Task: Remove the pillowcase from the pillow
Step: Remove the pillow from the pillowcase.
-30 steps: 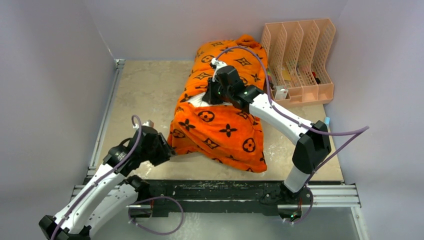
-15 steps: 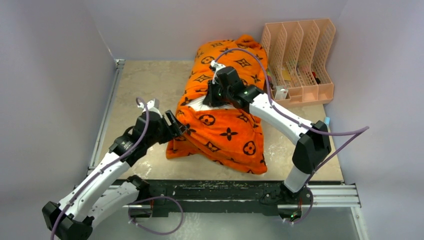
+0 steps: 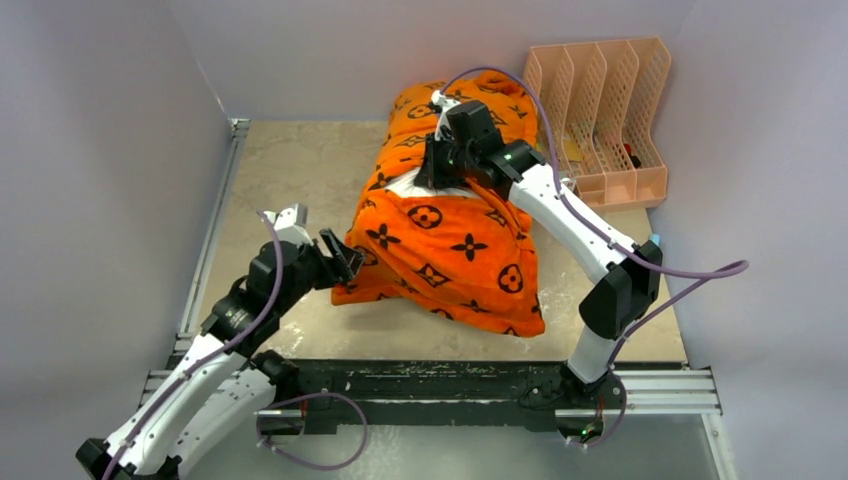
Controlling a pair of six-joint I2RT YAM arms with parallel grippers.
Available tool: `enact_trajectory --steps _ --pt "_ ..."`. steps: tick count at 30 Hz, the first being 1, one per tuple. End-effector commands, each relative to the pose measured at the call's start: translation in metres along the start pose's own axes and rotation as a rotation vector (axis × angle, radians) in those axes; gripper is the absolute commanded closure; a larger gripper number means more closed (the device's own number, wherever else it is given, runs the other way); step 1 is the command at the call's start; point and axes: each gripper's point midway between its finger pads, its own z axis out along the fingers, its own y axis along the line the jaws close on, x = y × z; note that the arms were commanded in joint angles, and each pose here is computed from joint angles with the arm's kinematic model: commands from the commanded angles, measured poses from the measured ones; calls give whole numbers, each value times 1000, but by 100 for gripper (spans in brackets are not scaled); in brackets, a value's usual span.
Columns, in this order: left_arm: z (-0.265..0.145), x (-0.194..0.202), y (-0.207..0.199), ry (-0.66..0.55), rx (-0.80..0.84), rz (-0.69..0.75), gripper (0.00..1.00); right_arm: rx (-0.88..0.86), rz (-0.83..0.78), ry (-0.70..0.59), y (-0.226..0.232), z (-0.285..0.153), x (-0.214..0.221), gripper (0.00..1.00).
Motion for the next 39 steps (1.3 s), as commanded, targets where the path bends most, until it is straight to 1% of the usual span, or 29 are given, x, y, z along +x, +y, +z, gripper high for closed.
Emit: enact_trajectory --steps 1,2,3,6,8,10,11,13,15,18,19,20,24,26,27,29,32,36,37,39 --pt "20 -14 -21 -65 106 94 32 -50 -34 -292 16 -48 -83 100" --pt "24 -13 -25 -67 130 112 34 -54 -34 -296 18 -51 -84 100" --pt "29 -17 -31 -96 166 119 34 -54 -34 -306 18 -53 -87 100" --pt "33 -16 -44 -115 257 167 35 -43 -58 -334 19 -61 -101 100" --pt "36 -12 -36 -120 237 178 36 -30 -72 -338 17 -66 -110 100" --pt "37 -6 -33 -113 243 188 41 -37 -84 -350 20 -71 -118 100" --pt "38 0 -31 -101 251 192 49 -41 -87 -357 21 -74 -122 100" --pt "40 2 -32 -115 273 168 73 -60 -93 -362 26 -77 -127 100" --pt "46 8 -26 -107 254 132 100 -72 -95 -369 30 -80 -131 100" --pt "54 23 7 -32 68 45 100 -45 -95 -419 27 -89 -144 100" --pt "56 31 15 -6 35 9 100 -28 -99 -436 24 -91 -150 100" --pt "57 41 23 16 3 -56 100 -9 -100 -451 21 -94 -156 100" --pt "50 99 76 124 -182 -273 100 43 -113 -480 14 -95 -174 100" --pt "44 127 98 171 -251 -341 100 53 -111 -493 13 -95 -180 100" --pt "39 136 108 186 -281 -346 100 57 -111 -500 12 -95 -182 100" --pt "32 140 120 182 -338 -336 100 81 -116 -521 9 -97 -188 100" --pt "28 142 120 178 -377 -330 100 101 -117 -520 2 -96 -188 100" --pt "20 146 131 193 -491 -227 100 102 -102 -473 -4 -87 -174 100" --pt "23 143 127 184 -484 -216 100 88 -99 -448 -4 -82 -164 100" --pt "35 126 96 163 -373 -213 99 48 -119 -437 -3 -77 -147 100"
